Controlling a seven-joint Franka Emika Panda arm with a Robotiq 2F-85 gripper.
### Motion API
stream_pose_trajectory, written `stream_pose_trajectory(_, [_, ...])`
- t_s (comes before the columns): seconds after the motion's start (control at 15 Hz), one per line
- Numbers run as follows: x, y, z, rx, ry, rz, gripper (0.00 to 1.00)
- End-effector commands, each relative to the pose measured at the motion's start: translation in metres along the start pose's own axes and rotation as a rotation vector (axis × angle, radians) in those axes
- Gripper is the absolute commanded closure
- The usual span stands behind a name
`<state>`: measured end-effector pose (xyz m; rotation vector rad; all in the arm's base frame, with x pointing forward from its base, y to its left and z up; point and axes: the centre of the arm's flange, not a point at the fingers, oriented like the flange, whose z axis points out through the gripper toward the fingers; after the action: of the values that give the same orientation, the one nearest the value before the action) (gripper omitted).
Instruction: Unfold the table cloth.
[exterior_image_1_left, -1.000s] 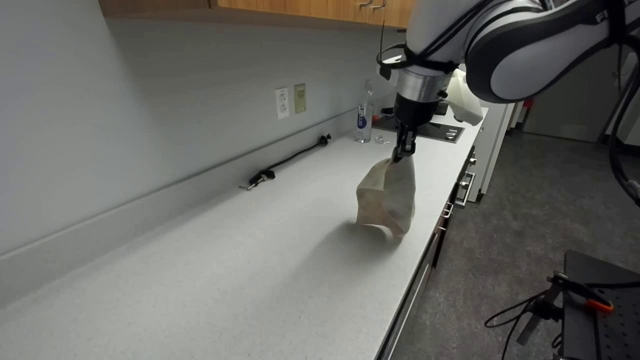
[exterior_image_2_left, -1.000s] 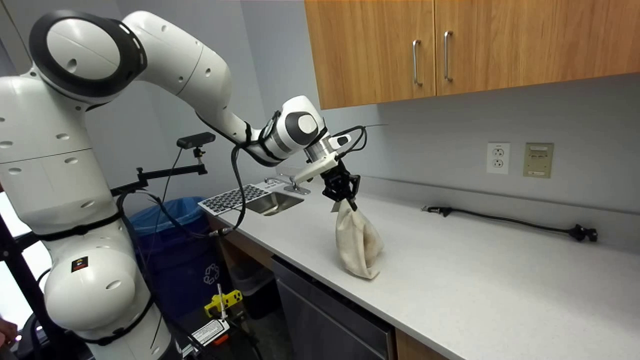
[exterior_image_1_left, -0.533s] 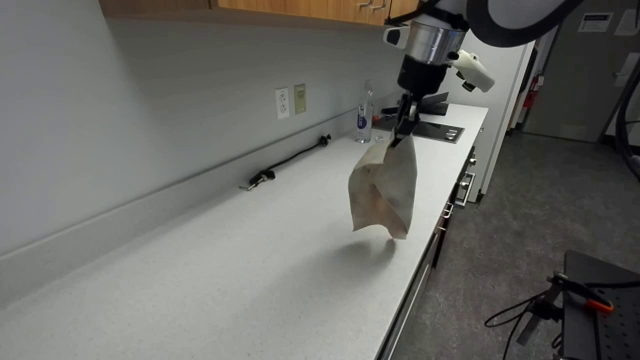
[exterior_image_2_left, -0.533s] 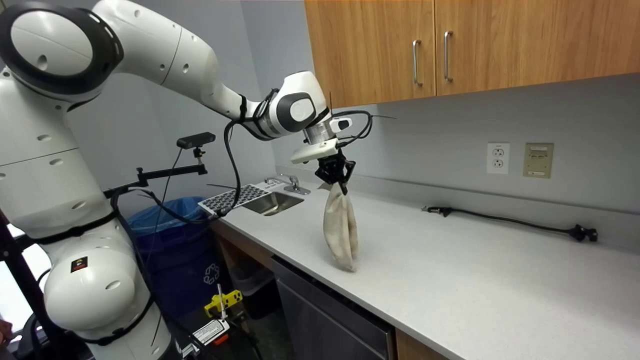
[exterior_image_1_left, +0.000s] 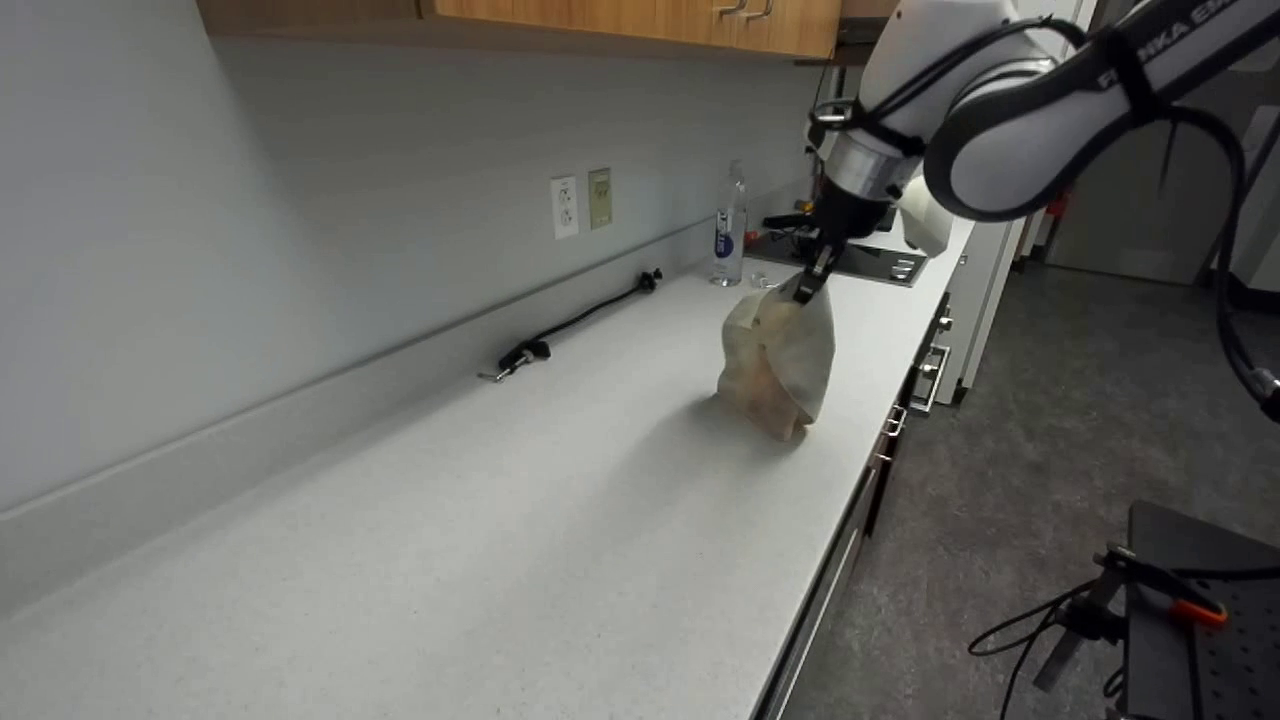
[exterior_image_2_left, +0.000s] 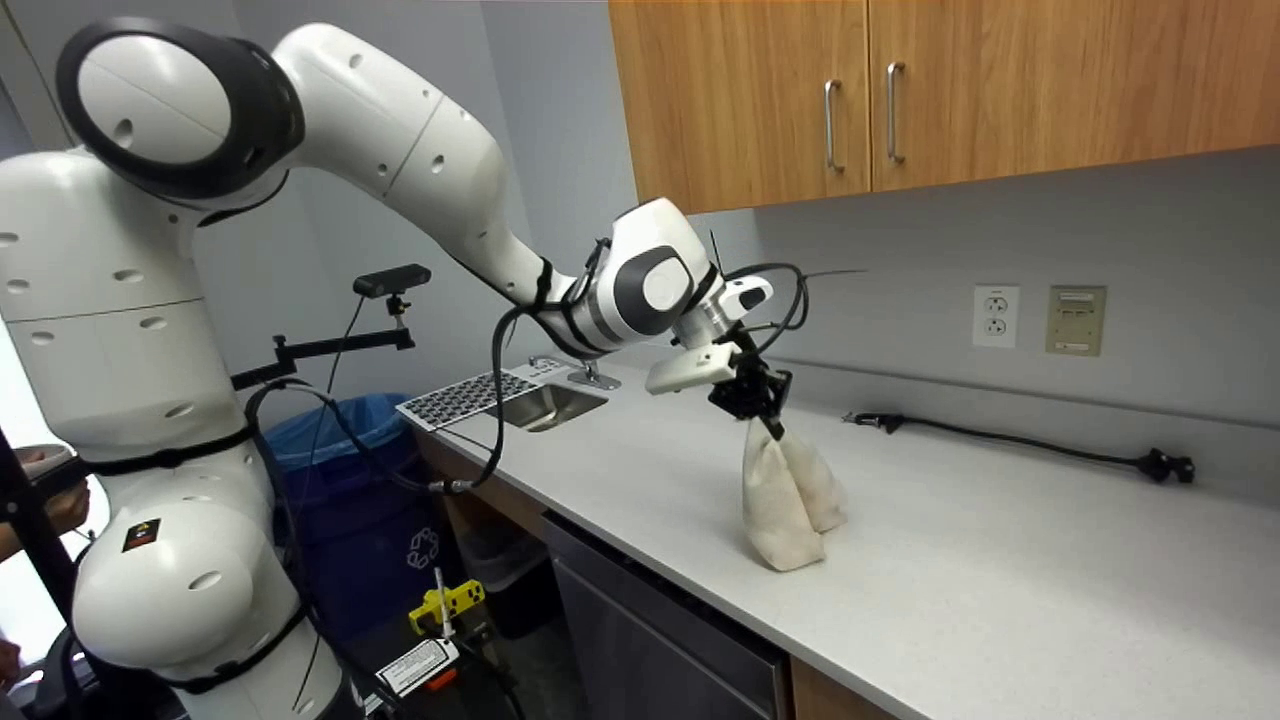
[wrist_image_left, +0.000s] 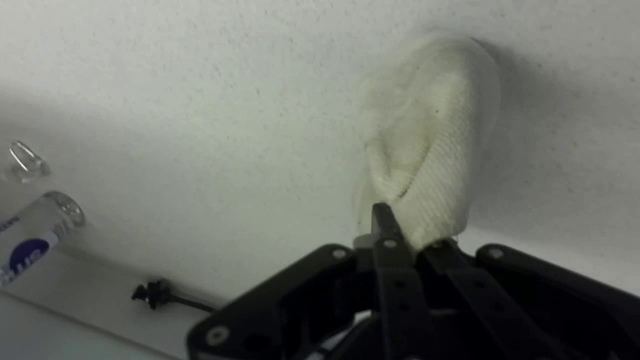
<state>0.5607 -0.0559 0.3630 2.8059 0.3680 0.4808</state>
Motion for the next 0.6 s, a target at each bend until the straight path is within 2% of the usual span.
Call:
stream_pose_trajectory(0.0, [-0.007,-0.002,0.053,-0.057,-0.055,0.067,0.99])
stream_pose_trajectory(0.27, [-0.011,-0.02,0.054,-0.07,-0.105,0.065,0.99])
stream_pose_trajectory(0.53, [-0.004,-0.061,0.031,0.064,-0.143,-0.039,0.99])
